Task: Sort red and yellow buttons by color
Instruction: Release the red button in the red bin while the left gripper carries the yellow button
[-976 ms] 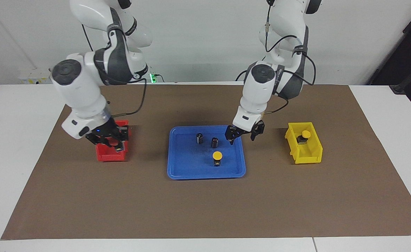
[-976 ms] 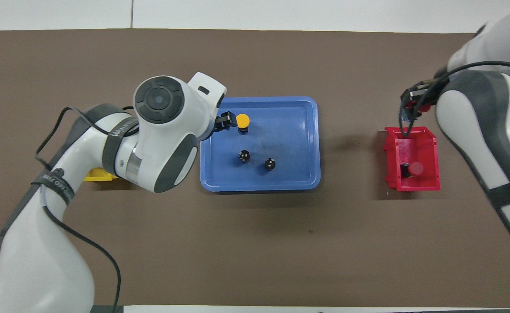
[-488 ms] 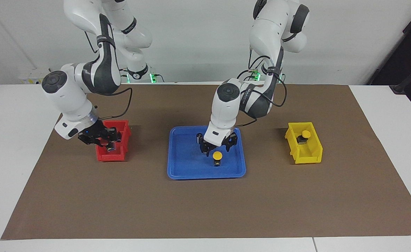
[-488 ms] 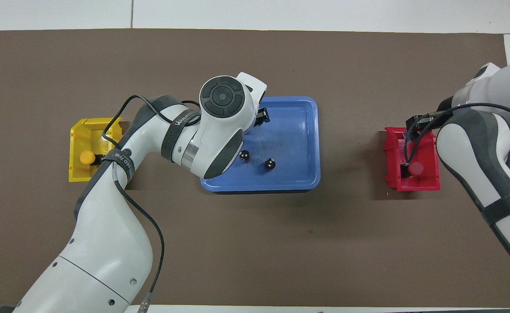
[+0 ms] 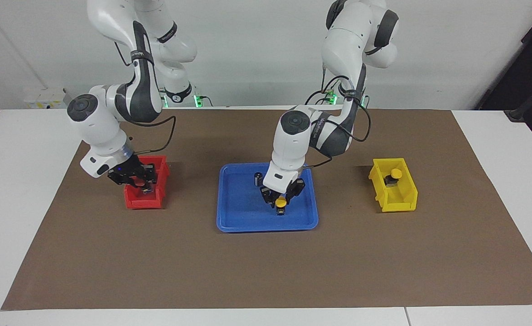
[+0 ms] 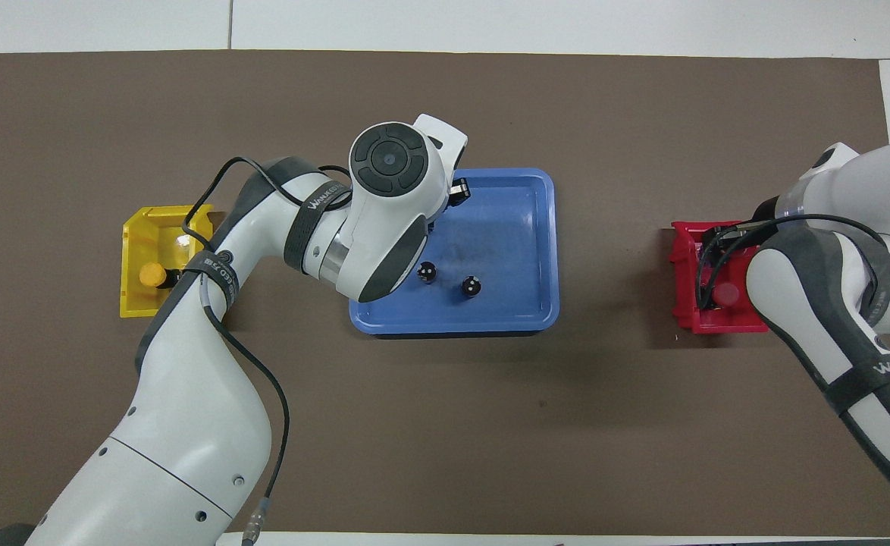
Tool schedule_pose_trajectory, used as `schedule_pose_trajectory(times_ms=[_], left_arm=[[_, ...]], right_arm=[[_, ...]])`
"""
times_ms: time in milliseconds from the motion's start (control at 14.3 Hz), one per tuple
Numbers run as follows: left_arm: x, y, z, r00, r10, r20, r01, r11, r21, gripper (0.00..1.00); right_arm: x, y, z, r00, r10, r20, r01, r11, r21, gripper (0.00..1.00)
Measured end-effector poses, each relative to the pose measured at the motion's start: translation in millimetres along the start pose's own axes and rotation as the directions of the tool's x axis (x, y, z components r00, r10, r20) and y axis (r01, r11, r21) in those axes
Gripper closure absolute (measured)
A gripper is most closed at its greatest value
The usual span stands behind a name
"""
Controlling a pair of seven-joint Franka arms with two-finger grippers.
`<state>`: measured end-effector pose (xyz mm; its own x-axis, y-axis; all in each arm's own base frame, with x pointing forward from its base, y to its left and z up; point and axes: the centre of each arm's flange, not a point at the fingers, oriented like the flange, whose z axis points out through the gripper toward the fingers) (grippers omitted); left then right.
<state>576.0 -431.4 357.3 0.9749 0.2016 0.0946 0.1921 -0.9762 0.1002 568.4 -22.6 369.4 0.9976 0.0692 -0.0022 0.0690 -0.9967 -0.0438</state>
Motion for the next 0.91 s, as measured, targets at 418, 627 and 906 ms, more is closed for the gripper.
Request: schedule_pose_trajectory(times_ms=[418, 627, 906], left_arm=[[20.8, -9.4, -41.3, 0.999, -0.033, 0.041, 0.030, 0.996, 0.078, 0.58], [69.7, -63.4, -101.7, 0.998, -0.051, 0.045, 0.047, 0.995, 0.093, 0.58], [139.9, -231.2, -150.2, 0.993, 0.052, 0.104, -0.062, 0.993, 0.098, 0.58]], right_arm=[[-2.3, 1.8, 13.0, 1.000, -0.011, -0.022, 0.010, 1.000, -0.025, 0.62], [-3.0, 3.4, 20.0, 1.000, -0.011, -0.016, 0.010, 1.000, -0.026, 0.62], [-4.0, 3.8, 31.7, 1.000, -0.010, -0.009, 0.010, 1.000, -0.023, 0.62]])
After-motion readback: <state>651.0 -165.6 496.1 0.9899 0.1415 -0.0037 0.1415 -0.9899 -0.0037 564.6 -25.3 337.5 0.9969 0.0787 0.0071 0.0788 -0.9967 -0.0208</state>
